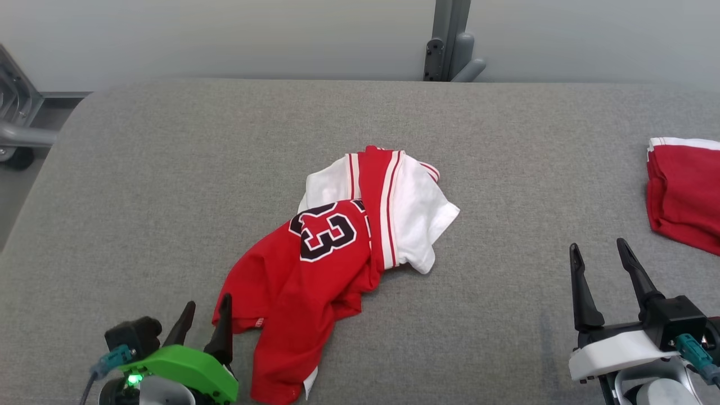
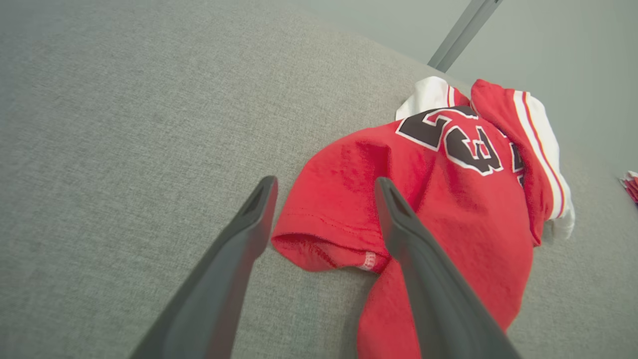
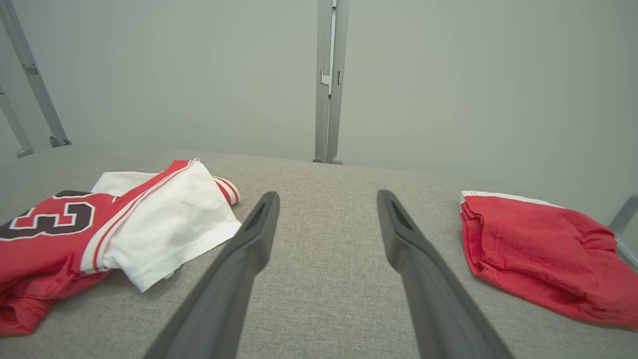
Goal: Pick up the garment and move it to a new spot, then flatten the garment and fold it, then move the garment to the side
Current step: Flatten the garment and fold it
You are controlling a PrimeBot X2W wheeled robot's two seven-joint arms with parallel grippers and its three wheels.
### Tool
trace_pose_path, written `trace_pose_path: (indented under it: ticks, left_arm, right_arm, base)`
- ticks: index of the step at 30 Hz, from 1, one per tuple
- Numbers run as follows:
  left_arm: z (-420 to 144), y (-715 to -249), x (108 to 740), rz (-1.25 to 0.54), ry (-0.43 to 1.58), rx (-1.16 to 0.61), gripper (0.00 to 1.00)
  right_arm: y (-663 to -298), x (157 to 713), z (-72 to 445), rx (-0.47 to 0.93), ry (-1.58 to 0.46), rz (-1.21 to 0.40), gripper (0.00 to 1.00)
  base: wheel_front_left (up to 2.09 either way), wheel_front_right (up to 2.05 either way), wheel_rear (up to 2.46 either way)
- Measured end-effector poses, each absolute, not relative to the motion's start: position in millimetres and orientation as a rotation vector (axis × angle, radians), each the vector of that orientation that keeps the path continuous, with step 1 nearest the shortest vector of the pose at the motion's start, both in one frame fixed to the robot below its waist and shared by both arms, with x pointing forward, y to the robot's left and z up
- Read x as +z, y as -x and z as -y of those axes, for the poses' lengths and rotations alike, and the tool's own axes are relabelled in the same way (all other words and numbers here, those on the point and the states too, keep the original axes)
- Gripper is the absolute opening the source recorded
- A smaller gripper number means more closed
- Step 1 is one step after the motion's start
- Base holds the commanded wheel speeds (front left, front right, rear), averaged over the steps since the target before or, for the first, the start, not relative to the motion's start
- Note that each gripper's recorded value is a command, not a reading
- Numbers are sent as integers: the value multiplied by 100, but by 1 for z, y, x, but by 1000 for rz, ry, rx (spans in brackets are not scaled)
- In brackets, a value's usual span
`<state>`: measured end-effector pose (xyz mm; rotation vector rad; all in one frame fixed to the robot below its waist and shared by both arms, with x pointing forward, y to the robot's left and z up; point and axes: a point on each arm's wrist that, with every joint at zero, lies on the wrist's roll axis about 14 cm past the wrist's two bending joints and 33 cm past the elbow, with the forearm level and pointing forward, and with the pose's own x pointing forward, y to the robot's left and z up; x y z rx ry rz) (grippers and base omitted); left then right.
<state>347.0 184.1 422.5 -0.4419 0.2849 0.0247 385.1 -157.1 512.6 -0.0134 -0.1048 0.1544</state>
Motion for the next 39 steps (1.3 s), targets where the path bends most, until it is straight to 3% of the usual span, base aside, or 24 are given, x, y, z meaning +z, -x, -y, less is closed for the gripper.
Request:
trace_pose_path:
  ticks: [4,13,14,15,20,35,38,39]
  left_arm:
    - [-179,-363,410,-369,512,-3,100]
    - [-164,-380,364,-620,461,-82,100]
    - [-162,-382,361,-639,473,-87,32]
    - [-160,-384,359,-650,489,-91,0]
    - [-152,-406,358,-668,474,-153,0]
    - [-219,-558,469,-232,266,-62,0]
    - [-223,-564,451,-288,260,-18,0]
    - [-219,-561,439,-324,257,-22,5]
  right_arm:
    - [-391,510,156,165,21,97,100]
    - [-392,493,178,105,27,48,100]
    - [-392,492,181,97,26,45,100]
    - [-391,491,184,87,26,41,100]
    - [-394,484,193,52,19,23,100]
    - [-416,469,205,12,20,-6,100]
    - [-416,463,210,-4,22,-24,100]
    - [-416,461,212,-8,23,-28,100]
  base:
    - [0,0,0]
    - [0,0,0]
    - [0,0,0]
    - [0,0,0]
    - [0,0,0]
    - [0,0,0]
    - [0,0,0]
    - [0,0,0]
